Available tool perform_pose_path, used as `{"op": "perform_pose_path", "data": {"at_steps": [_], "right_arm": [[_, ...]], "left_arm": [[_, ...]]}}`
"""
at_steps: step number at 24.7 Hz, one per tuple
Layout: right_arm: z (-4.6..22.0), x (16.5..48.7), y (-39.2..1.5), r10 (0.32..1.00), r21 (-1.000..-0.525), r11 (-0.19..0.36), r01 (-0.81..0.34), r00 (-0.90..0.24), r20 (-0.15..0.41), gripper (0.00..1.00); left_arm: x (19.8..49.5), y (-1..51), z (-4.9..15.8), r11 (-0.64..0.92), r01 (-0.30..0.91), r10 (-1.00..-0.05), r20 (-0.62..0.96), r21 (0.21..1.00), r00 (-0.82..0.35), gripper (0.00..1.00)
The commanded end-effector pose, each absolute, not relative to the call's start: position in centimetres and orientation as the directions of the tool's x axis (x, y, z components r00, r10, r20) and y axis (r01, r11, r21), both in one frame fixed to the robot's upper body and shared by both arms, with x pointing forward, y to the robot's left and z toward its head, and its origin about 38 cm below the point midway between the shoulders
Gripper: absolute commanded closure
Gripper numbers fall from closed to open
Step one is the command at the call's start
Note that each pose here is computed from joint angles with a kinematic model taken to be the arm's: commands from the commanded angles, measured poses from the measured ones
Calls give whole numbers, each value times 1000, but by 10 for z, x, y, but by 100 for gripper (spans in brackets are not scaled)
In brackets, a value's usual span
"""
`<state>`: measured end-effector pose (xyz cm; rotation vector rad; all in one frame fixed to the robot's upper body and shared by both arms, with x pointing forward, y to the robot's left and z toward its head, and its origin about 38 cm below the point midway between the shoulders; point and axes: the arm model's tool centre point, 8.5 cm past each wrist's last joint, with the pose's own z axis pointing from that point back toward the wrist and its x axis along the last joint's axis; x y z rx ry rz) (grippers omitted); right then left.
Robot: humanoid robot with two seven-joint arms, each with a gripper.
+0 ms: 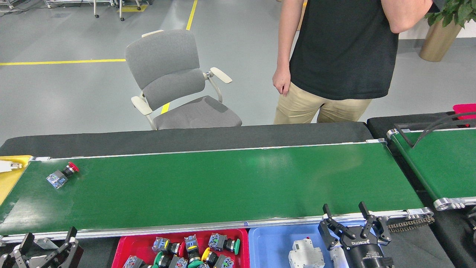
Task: Pick switch part from conveyor to tray
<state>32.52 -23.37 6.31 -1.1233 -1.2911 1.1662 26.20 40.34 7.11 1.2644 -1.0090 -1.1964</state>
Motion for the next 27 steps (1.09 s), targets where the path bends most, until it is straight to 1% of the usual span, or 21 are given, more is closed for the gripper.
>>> {"op": "perform_pose_path", "data": {"at_steps": [1, 4, 8, 12, 14, 16, 19, 23, 27], "right_arm": [[71, 324, -235, 995, -995, 97, 29, -37, 96, 0], [72, 319, -235, 995, -995, 98, 30, -37, 96, 0], [67, 306, -237, 995, -996, 93, 14, -39, 93, 0], [66, 304, -240, 996, -996, 86, 8, -39, 86, 0], [67, 303, -253, 997, -998, 67, 10, -25, 67, 0], [68, 303, -259, 998, -998, 65, 13, -25, 64, 0], [70, 303, -269, 997, -997, 80, 19, -26, 79, 0], [63, 295, -271, 996, -996, 85, -5, -32, 85, 0], [63, 295, -271, 996, -996, 88, -5, -29, 88, 0]], "left_arm": [[265, 406, 78, -86, 70, -987, -95, 994, 130, 0], [263, 407, 76, -87, 77, -987, -96, 993, 131, 0], [260, 413, 64, -75, 111, -985, -91, 991, 146, 0], [260, 417, 65, -83, 116, -984, -100, 990, 149, 0], [260, 418, 66, -84, 114, -983, -101, 990, 155, 0], [259, 419, 65, -85, 117, -983, -102, 990, 152, 0], [258, 417, 65, -84, 118, -984, -101, 989, 145, 0], [258, 413, 64, -88, 122, -991, -99, 989, 86, 0], [254, 412, 63, -94, 127, -994, -100, 987, 44, 0]]}}
